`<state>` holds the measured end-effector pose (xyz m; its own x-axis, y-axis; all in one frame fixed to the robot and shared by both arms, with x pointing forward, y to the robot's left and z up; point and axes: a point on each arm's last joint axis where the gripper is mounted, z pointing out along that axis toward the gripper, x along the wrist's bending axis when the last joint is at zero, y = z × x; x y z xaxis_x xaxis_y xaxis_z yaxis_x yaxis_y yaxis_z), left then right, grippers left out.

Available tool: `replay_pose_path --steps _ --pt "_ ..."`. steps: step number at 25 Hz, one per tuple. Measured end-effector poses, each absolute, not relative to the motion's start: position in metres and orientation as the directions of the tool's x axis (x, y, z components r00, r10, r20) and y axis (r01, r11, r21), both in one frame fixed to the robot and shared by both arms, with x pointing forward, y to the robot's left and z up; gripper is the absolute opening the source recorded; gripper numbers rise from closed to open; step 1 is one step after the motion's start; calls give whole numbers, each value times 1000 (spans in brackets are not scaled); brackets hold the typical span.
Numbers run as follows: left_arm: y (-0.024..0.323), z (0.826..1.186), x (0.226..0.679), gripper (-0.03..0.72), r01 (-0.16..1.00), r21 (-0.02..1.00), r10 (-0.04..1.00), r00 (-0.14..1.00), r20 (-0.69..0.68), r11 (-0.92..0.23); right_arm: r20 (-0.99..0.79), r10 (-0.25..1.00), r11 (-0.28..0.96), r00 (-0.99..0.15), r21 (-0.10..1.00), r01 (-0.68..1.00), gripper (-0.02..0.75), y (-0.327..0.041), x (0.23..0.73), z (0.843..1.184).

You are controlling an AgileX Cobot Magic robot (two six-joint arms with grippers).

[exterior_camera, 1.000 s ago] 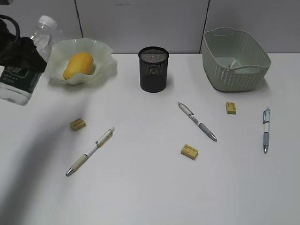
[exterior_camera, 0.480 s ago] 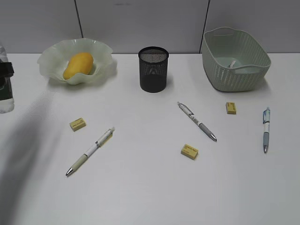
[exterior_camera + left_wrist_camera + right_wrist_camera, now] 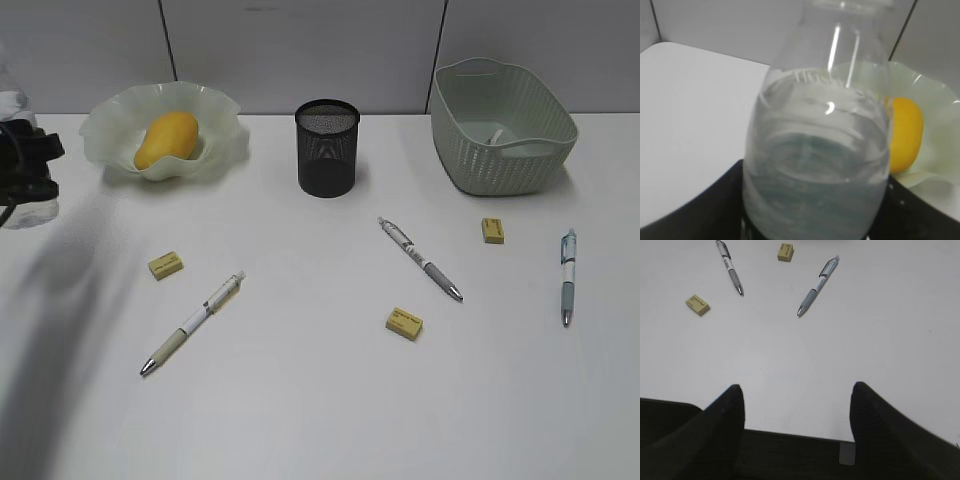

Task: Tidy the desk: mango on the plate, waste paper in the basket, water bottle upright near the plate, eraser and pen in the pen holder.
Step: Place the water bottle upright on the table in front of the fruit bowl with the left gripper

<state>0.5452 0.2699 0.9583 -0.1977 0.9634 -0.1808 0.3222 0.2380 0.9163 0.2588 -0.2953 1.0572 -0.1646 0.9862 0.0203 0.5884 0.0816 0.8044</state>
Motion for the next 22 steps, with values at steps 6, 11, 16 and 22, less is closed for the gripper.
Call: replay_pose_path --steps 6,11,16,22 --pt "261 929 563 490 192 967 983 -107 -150 169 20 986 82 -164 804 588 520 -295 259 1057" --pt "251 899 568 490 187 974 991 6 -132 128 20 986 82 -164 804 588 520 -295 259 1057" --pt "250 880 569 489 183 976 993 19 -120 114 20 986 82 -164 804 588 520 -295 259 1057" --pt "250 870 568 489 196 974 993 17 -116 110 20 986 82 -164 804 588 520 -295 259 1057"
